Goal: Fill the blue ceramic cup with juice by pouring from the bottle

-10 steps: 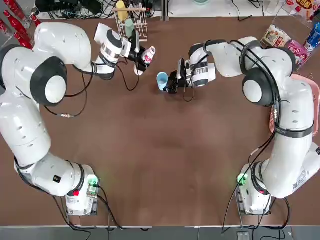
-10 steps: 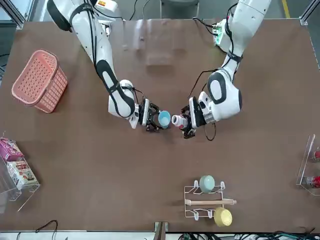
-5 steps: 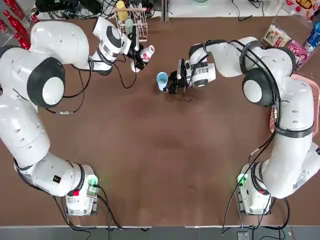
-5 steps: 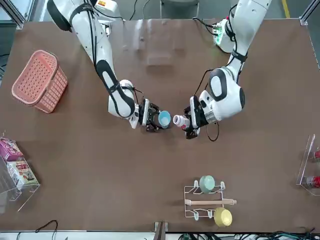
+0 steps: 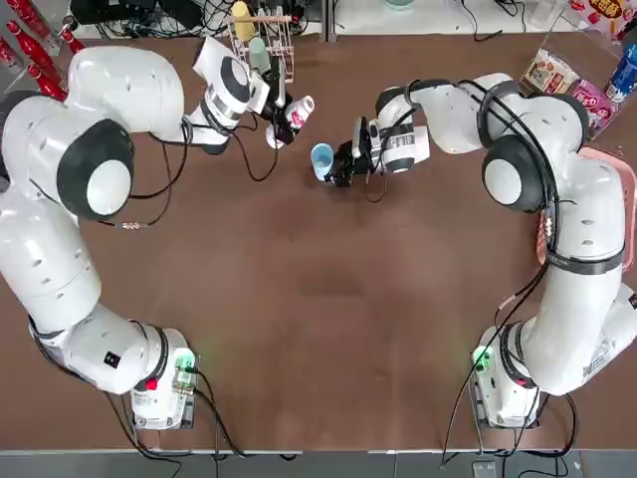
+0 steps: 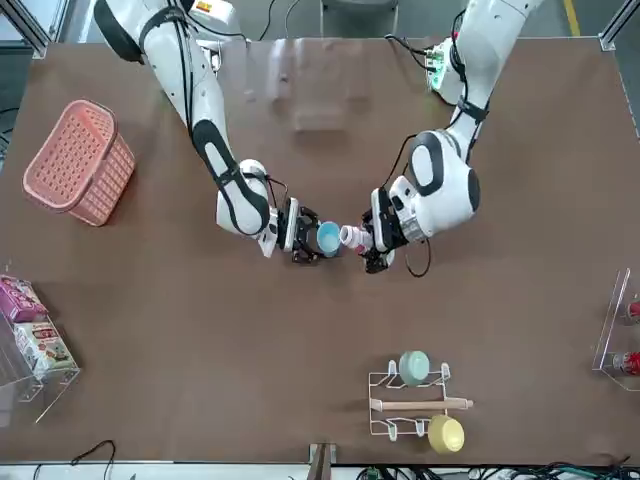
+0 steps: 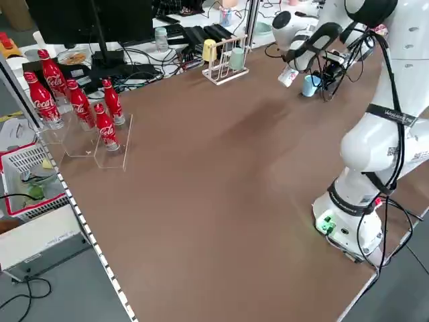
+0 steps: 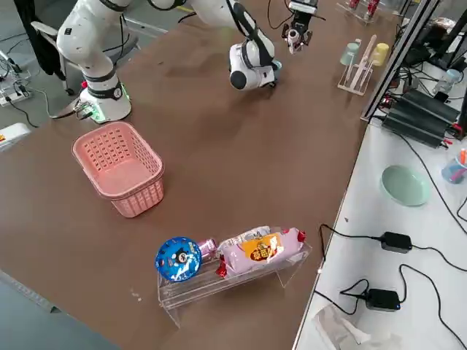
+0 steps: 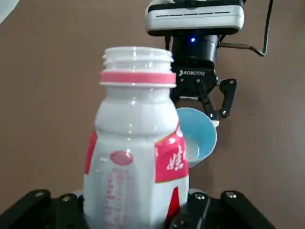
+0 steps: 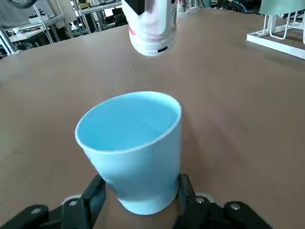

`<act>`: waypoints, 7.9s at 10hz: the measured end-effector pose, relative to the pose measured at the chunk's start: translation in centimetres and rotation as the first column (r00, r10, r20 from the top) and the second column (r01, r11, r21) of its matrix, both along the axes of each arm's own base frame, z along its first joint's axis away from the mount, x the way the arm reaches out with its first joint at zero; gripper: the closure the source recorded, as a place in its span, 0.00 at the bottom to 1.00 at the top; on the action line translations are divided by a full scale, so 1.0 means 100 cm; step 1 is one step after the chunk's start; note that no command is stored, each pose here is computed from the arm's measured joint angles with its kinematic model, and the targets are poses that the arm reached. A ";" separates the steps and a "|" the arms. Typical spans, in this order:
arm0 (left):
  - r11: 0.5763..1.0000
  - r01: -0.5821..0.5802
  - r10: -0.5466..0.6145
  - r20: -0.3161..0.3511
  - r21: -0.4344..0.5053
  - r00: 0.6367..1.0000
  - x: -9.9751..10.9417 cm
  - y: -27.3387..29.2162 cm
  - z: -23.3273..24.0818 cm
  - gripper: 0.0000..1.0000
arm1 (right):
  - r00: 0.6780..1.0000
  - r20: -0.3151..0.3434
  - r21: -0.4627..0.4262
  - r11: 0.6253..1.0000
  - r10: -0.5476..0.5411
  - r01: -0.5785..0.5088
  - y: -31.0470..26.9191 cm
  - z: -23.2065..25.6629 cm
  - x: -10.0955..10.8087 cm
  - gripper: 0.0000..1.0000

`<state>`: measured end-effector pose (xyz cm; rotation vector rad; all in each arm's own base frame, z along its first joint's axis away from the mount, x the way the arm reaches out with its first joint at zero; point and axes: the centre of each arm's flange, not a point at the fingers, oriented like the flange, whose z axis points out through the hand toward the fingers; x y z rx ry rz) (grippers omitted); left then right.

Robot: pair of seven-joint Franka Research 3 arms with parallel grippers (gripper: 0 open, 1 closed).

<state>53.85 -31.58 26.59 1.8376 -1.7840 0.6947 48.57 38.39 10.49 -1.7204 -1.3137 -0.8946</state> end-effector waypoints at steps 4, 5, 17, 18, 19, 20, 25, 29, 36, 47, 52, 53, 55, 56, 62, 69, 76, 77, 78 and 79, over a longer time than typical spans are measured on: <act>0.997 0.047 -0.050 0.035 0.065 0.998 0.005 0.010 -0.001 0.63 | 1.000 -0.001 0.002 1.000 -0.001 0.001 0.000 0.000 0.000 0.32; 0.996 0.055 -0.058 0.037 0.071 0.998 0.005 0.009 -0.001 0.63 | 1.000 -0.001 0.001 1.000 -0.004 0.004 -0.002 0.000 0.001 0.32; 0.982 0.081 -0.090 0.047 0.171 0.995 -0.014 -0.015 -0.009 0.63 | 1.000 -0.008 -0.005 1.000 -0.017 0.017 -0.011 -0.004 0.003 0.35; 0.979 0.080 -0.091 0.050 0.188 0.995 -0.014 -0.015 -0.010 0.63 | 1.000 -0.008 -0.004 1.000 -0.017 0.017 -0.011 -0.004 0.003 0.35; 0.977 0.077 -0.089 0.052 0.198 0.995 -0.014 -0.015 -0.011 0.63 | 1.000 -0.008 -0.004 1.000 -0.017 0.017 -0.011 -0.004 0.003 0.35; 0.976 0.078 -0.090 0.052 0.203 0.995 -0.015 -0.017 -0.012 0.63 | 1.000 -0.009 -0.004 1.000 -0.017 0.017 -0.011 -0.004 0.003 0.35; 0.961 0.098 -0.120 0.072 0.258 0.990 -0.015 -0.018 -0.014 0.63 | 1.000 -0.010 0.003 1.000 -0.014 0.014 -0.010 -0.003 0.003 0.35; 0.939 0.107 -0.141 0.081 0.326 0.987 -0.012 -0.026 -0.006 0.63 | 1.000 -0.010 0.006 1.000 -0.012 0.012 -0.010 -0.003 0.003 0.35; 0.923 0.112 -0.151 0.078 0.369 0.986 -0.016 -0.038 -0.004 0.63 | 1.000 -0.011 0.010 1.000 -0.010 0.010 -0.009 -0.003 0.003 0.35; 0.891 0.133 -0.188 0.087 0.433 0.978 -0.017 -0.051 0.000 0.64 | 1.000 -0.012 0.010 1.000 -0.011 0.012 -0.011 -0.003 0.003 0.35; 0.869 0.116 -0.184 0.095 0.481 0.978 -0.014 -0.061 0.005 0.64 | 1.000 -0.019 0.012 1.000 -0.009 0.010 -0.012 -0.006 0.001 0.36; 0.866 0.121 -0.187 0.091 0.484 0.978 -0.016 -0.064 0.001 0.64 | 1.000 -0.019 0.012 1.000 -0.009 0.009 -0.012 -0.006 0.001 0.36; 0.856 0.124 -0.193 0.089 0.502 0.977 -0.018 -0.068 -0.003 0.64 | 1.000 -0.019 0.012 1.000 -0.009 0.009 -0.012 -0.006 0.000 0.37; 0.852 0.119 -0.191 0.091 0.510 0.977 -0.017 -0.069 -0.003 0.64 | 1.000 -0.020 0.012 1.000 -0.009 0.009 -0.012 -0.006 0.000 0.37; 0.842 0.128 -0.208 0.096 0.524 0.973 -0.020 -0.075 -0.004 0.64 | 1.000 -0.024 0.021 1.000 -0.002 0.002 -0.008 -0.005 -0.003 0.38; 0.808 0.143 -0.243 0.102 0.572 0.965 -0.016 -0.069 -0.004 0.64 | 1.000 -0.025 0.022 1.000 -0.002 0.003 -0.008 -0.005 -0.003 0.38; 0.783 0.147 -0.256 0.097 0.604 0.962 -0.020 -0.070 -0.008 0.64 | 1.000 -0.026 0.025 1.000 -0.004 0.005 -0.010 -0.005 -0.002 0.38; 0.779 0.150 -0.258 0.094 0.609 0.961 -0.020 -0.070 -0.008 0.64 | 1.000 -0.026 0.027 1.000 -0.003 0.004 -0.009 -0.005 -0.002 0.38; 0.775 0.151 -0.261 0.092 0.614 0.961 -0.021 -0.071 -0.008 0.64 | 1.000 -0.027 0.028 1.000 -0.002 0.003 -0.008 -0.005 -0.002 0.38; 0.768 0.154 -0.263 0.086 0.622 0.961 -0.022 -0.070 -0.007 0.64 | 1.000 -0.027 0.029 1.000 -0.002 0.003 -0.008 -0.005 -0.003 0.38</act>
